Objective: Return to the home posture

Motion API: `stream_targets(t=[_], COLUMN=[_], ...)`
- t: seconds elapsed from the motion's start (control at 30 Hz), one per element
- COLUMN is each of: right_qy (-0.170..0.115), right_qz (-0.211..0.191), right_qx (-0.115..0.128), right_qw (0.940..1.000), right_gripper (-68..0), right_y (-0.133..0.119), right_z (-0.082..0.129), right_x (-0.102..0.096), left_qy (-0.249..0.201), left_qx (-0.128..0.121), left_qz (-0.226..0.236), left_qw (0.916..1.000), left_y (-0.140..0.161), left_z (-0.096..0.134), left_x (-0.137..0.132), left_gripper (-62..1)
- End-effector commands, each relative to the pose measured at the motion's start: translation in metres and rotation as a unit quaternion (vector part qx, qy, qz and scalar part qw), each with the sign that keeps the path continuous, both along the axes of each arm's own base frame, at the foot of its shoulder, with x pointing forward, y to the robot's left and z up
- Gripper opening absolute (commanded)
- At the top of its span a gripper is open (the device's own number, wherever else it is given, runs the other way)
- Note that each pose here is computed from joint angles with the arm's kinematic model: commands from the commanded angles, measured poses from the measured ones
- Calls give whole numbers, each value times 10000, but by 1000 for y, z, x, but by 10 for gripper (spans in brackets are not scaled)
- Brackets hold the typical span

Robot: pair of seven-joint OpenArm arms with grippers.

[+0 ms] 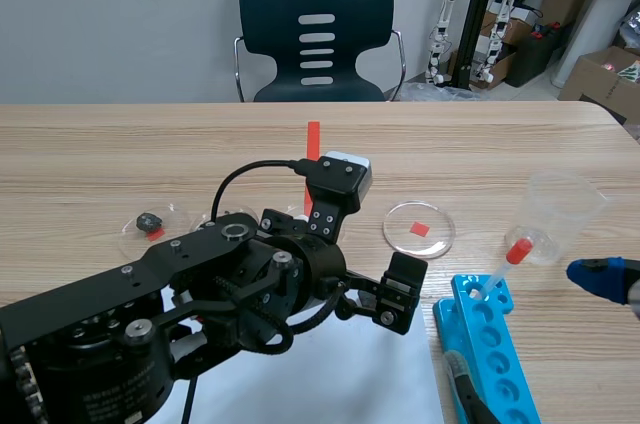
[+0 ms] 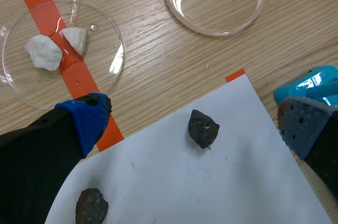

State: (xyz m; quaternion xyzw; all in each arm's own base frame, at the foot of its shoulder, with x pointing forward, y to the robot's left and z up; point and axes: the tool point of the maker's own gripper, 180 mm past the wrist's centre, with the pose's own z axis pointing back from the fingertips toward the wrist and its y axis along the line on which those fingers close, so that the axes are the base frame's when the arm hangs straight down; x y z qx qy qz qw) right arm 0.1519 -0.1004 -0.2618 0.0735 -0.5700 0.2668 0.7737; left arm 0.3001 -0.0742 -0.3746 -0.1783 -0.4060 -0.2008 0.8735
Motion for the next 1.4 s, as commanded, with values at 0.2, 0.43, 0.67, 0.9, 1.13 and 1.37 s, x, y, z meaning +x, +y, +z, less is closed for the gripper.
stream_targets(t=[0.2, 0.43, 0.67, 0.9, 1.13, 1.37], right_qy=[-76, -76, -76, -76, -75, -75], right_qz=[10, 10, 10, 10, 9, 9], right_qx=[43, 43, 43, 43, 42, 42], right_qw=[10000, 10000, 10000, 10000, 10000, 10000], right_gripper=[4, 4, 4, 4, 4, 4], right_y=[0, 0, 0, 0, 0, 0], right_z=[4, 4, 4, 4, 4, 4], right_x=[1, 1, 1, 1, 1, 1], left_qy=[-88, -87, -216, -335, -920, -1330], left_qx=[-84, -87, 30, 137, -593, -1366], left_qz=[-17, -17, -62, -142, -709, -967], left_qw=[9999, 9999, 9997, 9992, 9915, 9769], left_y=[-4, -4, -3, -2, -13, 10], left_z=[7, 7, 8, 8, 39, 70], left_x=[4, 4, 6, 6, -19, -55], left_gripper=[14, 14, 14, 14, 14, 14])
